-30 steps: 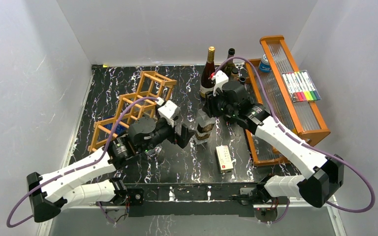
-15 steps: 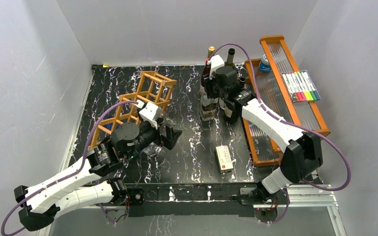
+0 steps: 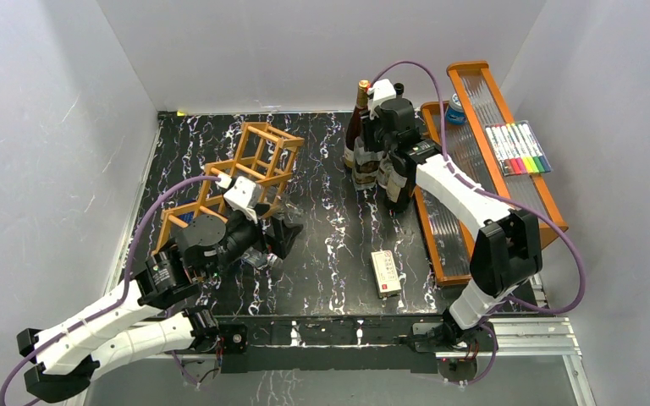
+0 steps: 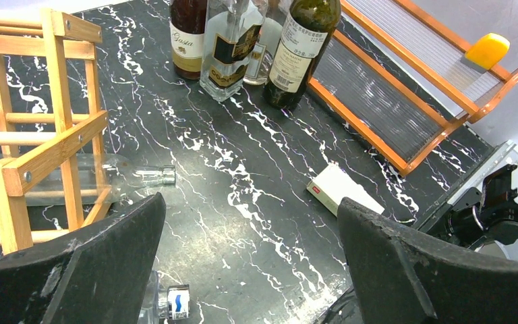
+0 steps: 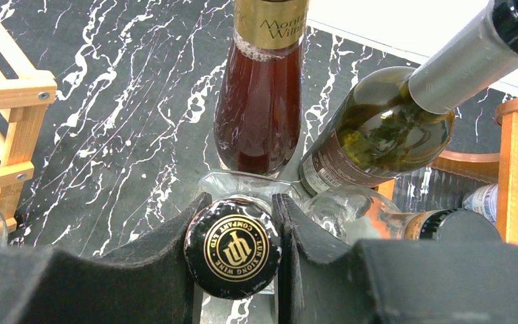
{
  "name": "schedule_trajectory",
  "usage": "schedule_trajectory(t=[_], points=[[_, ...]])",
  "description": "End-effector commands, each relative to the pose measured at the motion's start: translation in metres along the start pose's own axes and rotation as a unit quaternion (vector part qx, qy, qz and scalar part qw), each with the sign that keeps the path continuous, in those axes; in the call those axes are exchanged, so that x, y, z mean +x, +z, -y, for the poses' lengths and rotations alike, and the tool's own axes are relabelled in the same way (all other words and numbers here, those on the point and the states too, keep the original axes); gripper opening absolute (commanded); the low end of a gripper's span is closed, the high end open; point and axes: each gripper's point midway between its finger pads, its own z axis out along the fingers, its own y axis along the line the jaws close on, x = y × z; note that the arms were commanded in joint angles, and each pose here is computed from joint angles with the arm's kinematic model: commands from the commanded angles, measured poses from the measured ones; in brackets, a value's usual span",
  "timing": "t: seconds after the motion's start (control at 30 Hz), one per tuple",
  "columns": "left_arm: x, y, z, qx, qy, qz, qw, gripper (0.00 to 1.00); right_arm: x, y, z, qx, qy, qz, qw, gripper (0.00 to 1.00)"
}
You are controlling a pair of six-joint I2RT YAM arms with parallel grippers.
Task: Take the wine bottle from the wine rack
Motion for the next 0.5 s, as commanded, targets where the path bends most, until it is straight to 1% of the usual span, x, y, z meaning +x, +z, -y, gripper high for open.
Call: schedule_trajectory(t=[0.0, 0.2, 0.37, 0.4, 0.43, 0.47], points=[[-0.018, -0.009, 0.0, -0.002, -0.01, 0.02, 1.0, 0.98, -0.093, -0.013, 0.002, -0.002, 0.018, 0.144, 0.989, 0.0], [-0.017, -0.009, -0.001, -0.004, -0.008, 0.017, 1.0, 0.98, -0.09, -0.005, 0.009, 0.024, 0.051, 0.146, 0.988, 0.0], [-0.016, -0.009, -0.002, -0.006, -0.009, 0.016, 1.0, 0.98, -0.086, -0.001, 0.01, 0.027, 0.069, 0.141, 0.987, 0.0], [-0.017, -0.009, -0.002, -0.006, -0.01, 0.016, 1.0, 0.98, -0.085, -0.001, 0.01, 0.029, 0.072, 0.139, 0.987, 0.06], [-0.017, -0.009, -0.002, -0.006, -0.01, 0.017, 1.0, 0.98, -0.085, -0.001, 0.01, 0.03, 0.074, 0.138, 0.987, 0.17], [-0.017, -0.009, -0.002, -0.007, -0.011, 0.017, 1.0, 0.98, -0.084, -0.001, 0.011, 0.031, 0.074, 0.136, 0.988, 0.23]])
